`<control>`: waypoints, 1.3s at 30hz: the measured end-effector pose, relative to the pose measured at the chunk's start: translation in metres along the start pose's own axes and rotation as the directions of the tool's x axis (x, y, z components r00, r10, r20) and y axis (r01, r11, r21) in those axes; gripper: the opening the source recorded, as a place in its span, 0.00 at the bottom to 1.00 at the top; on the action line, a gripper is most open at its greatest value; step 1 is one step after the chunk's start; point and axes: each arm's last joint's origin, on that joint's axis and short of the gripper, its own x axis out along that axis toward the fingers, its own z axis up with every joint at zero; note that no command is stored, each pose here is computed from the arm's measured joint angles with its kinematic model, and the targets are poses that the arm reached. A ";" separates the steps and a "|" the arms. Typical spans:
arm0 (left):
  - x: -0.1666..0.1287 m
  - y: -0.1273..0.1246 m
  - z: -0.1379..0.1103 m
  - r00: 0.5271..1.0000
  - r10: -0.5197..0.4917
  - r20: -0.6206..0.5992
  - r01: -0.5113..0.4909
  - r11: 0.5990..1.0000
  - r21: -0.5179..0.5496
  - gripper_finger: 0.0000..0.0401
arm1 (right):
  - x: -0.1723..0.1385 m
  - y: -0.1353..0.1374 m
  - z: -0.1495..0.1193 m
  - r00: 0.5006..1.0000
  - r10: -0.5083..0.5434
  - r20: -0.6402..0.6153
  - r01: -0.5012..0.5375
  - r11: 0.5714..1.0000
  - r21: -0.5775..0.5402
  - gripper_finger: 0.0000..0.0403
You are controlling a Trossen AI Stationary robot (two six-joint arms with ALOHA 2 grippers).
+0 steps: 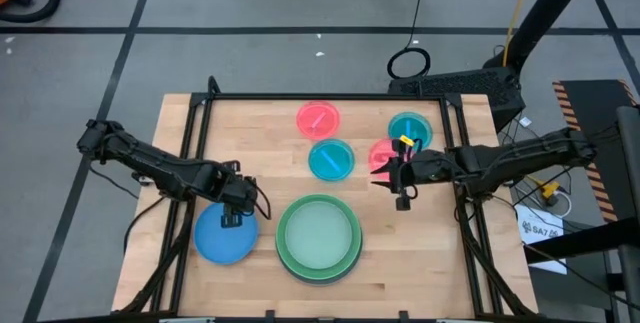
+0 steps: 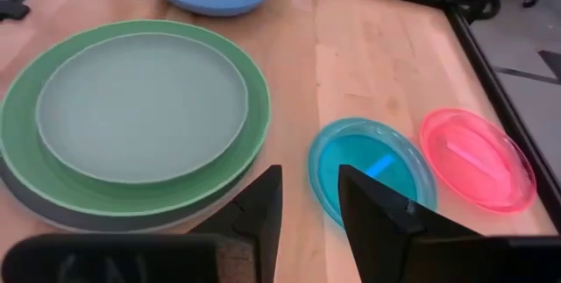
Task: Stack plastic plates
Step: Stack the blue plate on top of the light blue plate
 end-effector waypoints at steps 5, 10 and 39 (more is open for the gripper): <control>0.021 0.002 -0.017 0.995 0.007 -0.095 -0.009 1.000 -0.028 0.54 | -0.003 0.000 -0.001 1.000 0.002 0.010 -0.002 1.000 0.007 0.27; 0.036 0.006 -0.030 0.988 0.032 -0.154 -0.033 0.999 -0.007 0.54 | -0.003 0.000 -0.001 1.000 0.003 0.012 -0.003 1.000 0.018 0.27; 0.062 -0.002 -0.038 0.998 -0.029 -0.063 0.024 0.997 -0.079 0.42 | -0.003 0.000 -0.001 1.000 0.003 0.012 -0.004 0.999 0.034 0.27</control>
